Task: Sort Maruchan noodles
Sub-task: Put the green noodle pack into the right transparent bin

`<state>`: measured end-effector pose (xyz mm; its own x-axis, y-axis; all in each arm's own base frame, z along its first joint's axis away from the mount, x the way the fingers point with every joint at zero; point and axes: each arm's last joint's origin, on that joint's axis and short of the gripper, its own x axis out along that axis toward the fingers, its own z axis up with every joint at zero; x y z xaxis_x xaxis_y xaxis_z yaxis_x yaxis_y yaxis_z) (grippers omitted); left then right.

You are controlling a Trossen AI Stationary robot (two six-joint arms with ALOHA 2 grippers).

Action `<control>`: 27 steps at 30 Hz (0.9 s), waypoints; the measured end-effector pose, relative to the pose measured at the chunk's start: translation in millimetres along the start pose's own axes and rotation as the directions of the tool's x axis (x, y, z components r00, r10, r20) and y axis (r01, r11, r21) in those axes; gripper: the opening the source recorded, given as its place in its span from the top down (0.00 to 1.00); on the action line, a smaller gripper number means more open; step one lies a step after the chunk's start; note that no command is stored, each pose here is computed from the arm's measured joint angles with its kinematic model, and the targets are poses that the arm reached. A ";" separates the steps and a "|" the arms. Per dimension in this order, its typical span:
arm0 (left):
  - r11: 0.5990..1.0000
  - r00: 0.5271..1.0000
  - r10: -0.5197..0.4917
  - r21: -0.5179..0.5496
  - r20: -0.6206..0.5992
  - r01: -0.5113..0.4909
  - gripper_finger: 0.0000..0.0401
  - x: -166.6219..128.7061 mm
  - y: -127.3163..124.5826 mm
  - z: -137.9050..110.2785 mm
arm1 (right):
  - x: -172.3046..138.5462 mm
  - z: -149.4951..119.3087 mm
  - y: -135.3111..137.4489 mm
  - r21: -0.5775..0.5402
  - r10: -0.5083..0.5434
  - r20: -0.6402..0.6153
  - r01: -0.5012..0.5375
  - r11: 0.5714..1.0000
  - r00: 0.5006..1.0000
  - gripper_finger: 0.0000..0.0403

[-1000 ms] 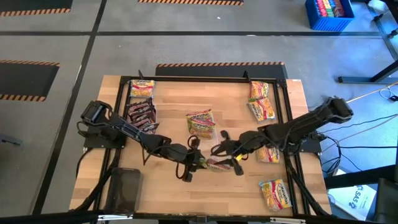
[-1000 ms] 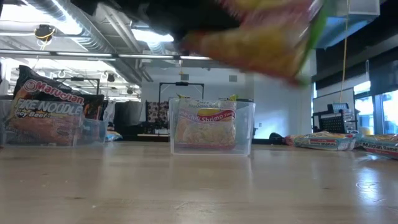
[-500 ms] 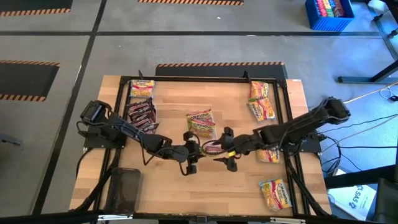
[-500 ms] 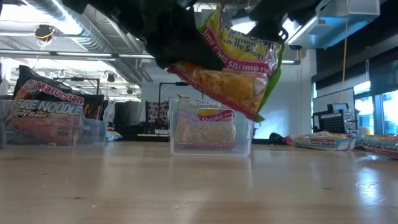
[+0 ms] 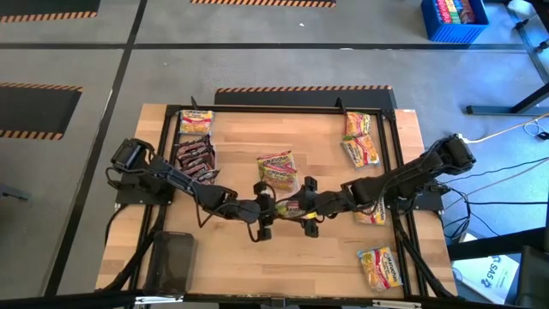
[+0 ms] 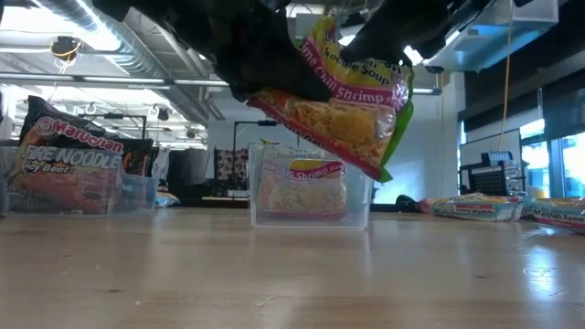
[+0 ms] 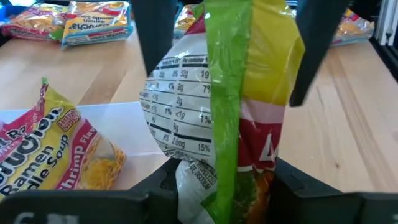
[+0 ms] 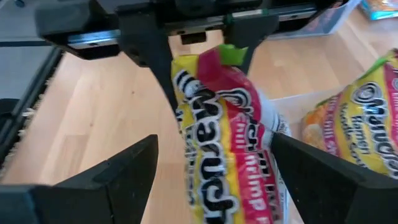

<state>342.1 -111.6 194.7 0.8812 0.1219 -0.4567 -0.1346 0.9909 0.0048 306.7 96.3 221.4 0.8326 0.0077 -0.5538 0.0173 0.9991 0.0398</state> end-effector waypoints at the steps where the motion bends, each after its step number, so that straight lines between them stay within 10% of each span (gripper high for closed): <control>1: 1.000 1.000 -0.002 0.005 -0.004 0.002 0.71 -0.3 -0.7 -0.5 | -1.2 0.5 -0.5 0.000 -0.007 0.002 0.007 1.000 1.000 0.21; 19: 0.999 0.999 -0.013 0.037 0.053 0.011 0.71 -3.1 -7.5 4.1 | 10.8 0.6 4.5 0.005 0.051 -0.064 -0.051 0.999 0.997 0.22; 27: 0.999 0.999 -0.005 0.047 0.047 0.002 0.70 -3.0 -7.0 3.3 | 10.4 7.6 6.4 -0.028 0.064 -0.053 -0.066 0.997 0.997 0.52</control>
<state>341.9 -118.7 199.0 0.9020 0.1199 -0.4149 -0.1109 0.9928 0.0459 319.7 102.4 222.2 0.8012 0.0738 -0.5938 -0.0530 0.9972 0.0526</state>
